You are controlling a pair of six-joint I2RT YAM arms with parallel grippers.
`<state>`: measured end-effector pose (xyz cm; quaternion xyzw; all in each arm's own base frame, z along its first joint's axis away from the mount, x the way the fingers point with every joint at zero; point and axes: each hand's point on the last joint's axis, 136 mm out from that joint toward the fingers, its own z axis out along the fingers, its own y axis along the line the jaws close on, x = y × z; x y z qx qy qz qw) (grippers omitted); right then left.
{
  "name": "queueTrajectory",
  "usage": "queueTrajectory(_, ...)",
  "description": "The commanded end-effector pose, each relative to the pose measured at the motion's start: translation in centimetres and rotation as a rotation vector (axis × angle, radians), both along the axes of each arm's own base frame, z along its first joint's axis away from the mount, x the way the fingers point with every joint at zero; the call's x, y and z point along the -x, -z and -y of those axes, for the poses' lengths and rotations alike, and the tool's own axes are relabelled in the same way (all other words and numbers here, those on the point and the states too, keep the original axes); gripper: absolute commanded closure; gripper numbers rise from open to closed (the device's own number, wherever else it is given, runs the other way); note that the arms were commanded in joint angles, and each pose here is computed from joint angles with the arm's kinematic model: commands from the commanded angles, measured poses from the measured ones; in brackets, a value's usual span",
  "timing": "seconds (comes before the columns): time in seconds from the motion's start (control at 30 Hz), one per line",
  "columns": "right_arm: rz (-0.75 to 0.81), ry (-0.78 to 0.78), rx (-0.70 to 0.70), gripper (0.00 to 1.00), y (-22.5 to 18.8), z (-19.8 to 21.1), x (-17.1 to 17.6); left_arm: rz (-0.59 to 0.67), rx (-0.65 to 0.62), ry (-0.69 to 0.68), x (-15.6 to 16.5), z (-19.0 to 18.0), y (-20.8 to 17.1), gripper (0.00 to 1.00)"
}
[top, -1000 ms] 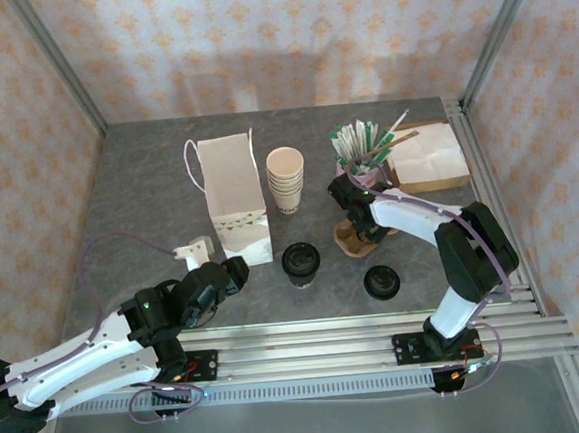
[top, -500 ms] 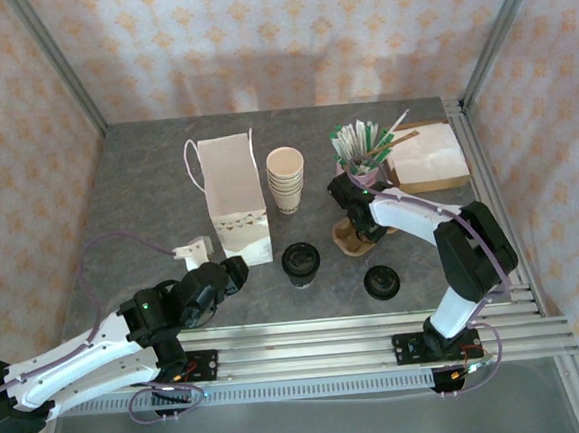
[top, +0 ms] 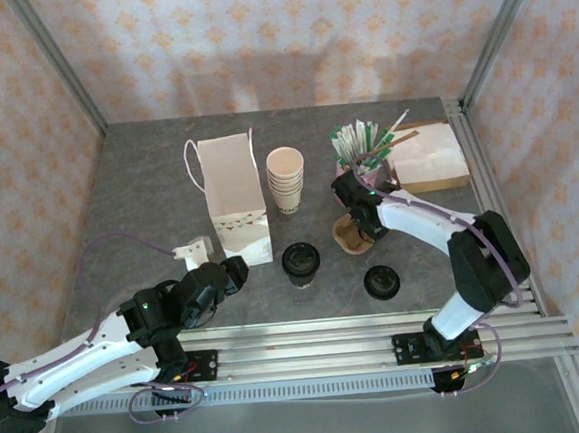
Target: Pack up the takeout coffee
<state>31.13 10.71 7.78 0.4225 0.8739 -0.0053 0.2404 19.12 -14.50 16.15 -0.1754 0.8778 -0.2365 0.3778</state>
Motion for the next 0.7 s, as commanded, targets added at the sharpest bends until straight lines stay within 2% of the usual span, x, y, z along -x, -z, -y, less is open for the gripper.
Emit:
queueTrajectory(0.0,0.026,0.009,0.018,0.66,-0.8,0.9,0.6,0.027,-0.004,-0.033,-0.4,-0.6,-1.1,0.48)
queueTrajectory(0.27,0.054,-0.115,-0.002,0.69,-2.4,0.7,1.6,0.064,-0.063,0.003,-0.3,-1.2,-3.1,0.50)
queueTrajectory(0.53,0.163,-0.281,0.022,0.70,-5.9,2.0,3.8,0.176,-0.182,0.058,0.2,-3.6,-8.9,0.50)
queueTrajectory(0.67,0.221,-0.384,0.077,0.70,-8.7,2.9,4.8,0.249,-0.292,0.033,0.2,-5.9,-12.3,0.45)
